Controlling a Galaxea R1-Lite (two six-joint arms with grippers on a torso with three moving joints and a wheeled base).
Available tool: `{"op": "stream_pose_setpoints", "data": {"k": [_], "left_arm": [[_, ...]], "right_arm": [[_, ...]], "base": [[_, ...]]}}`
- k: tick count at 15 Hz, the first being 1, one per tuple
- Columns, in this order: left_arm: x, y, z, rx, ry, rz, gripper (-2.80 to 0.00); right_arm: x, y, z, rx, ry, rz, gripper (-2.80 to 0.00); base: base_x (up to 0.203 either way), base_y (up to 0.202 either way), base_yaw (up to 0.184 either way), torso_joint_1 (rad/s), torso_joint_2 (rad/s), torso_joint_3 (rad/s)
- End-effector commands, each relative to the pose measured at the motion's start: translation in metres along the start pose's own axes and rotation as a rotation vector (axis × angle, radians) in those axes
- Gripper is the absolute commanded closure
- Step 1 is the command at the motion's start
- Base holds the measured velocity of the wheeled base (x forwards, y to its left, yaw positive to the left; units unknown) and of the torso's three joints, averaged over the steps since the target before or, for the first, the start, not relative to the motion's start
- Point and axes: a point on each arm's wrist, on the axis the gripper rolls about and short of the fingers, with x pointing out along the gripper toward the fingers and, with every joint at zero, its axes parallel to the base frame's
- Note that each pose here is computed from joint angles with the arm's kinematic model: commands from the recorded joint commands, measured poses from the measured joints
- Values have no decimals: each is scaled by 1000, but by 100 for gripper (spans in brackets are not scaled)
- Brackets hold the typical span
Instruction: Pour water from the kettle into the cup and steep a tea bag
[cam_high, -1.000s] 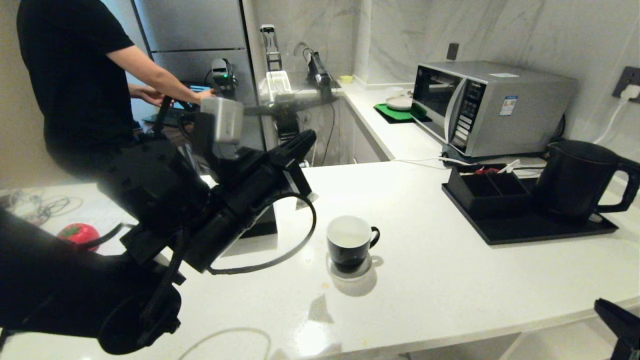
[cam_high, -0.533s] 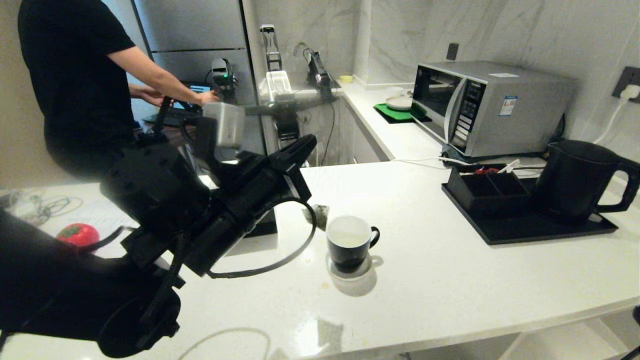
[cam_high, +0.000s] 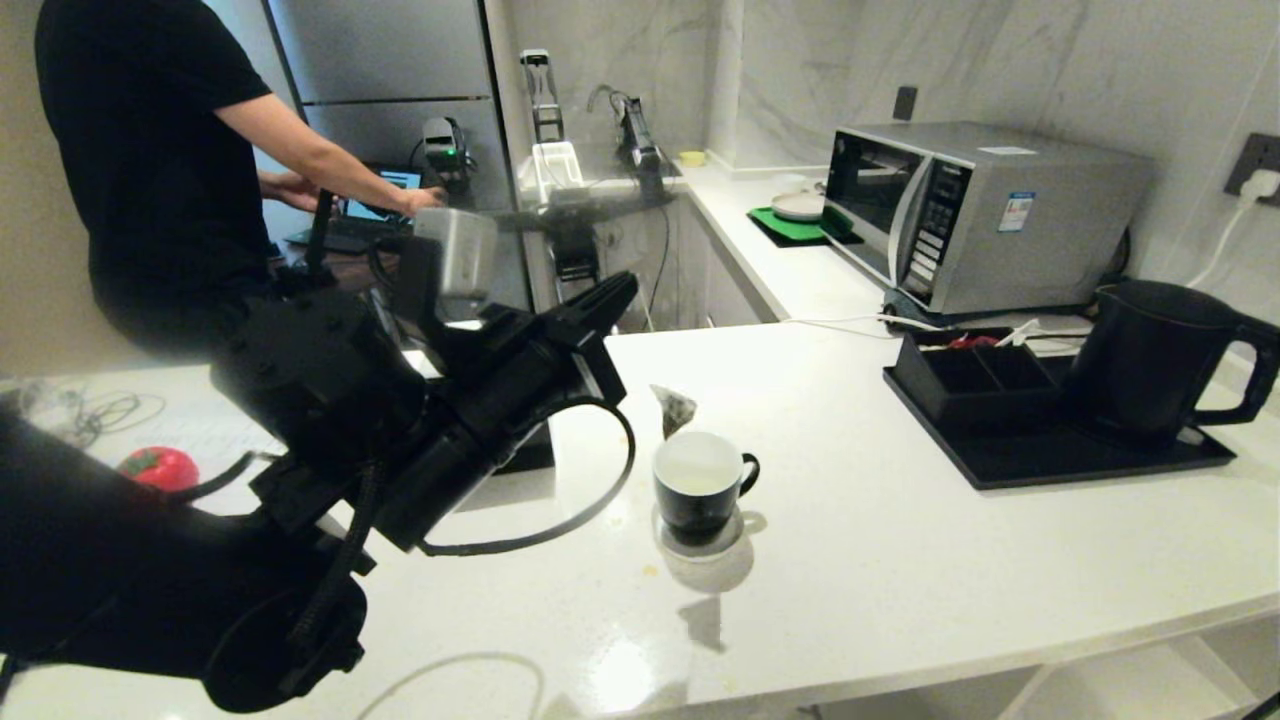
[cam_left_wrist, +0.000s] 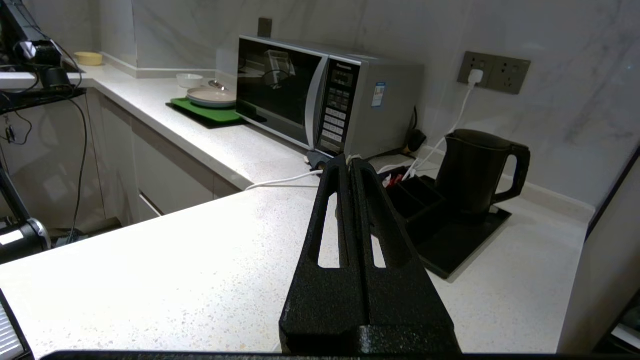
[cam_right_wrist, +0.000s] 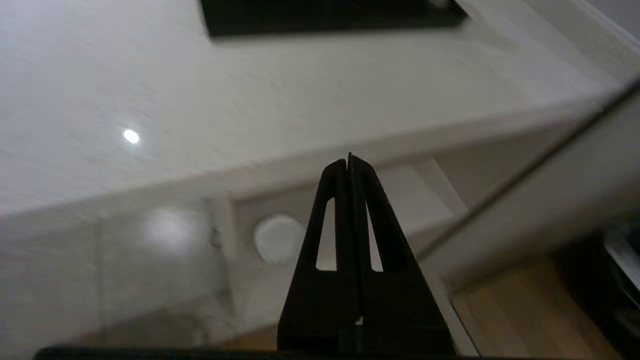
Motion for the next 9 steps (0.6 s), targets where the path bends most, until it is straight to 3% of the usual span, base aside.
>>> {"op": "stream_pose_setpoints", "data": {"k": [1, 6, 9], "left_arm": [[1, 1, -4, -1, 5, 2, 0], [3, 2, -7, -2, 13, 9, 0], [3, 3, -9, -1, 18, 10, 0]], "right_arm": [[-2, -3, -4, 1, 19, -43, 0], [-12, -7, -11, 12, 0, -38, 0], [-19, -10, -15, 25, -51, 24, 0]], "base": [[0, 0, 0, 0, 0, 0], [0, 0, 0, 0, 0, 0], [0, 0, 0, 0, 0, 0]]}}
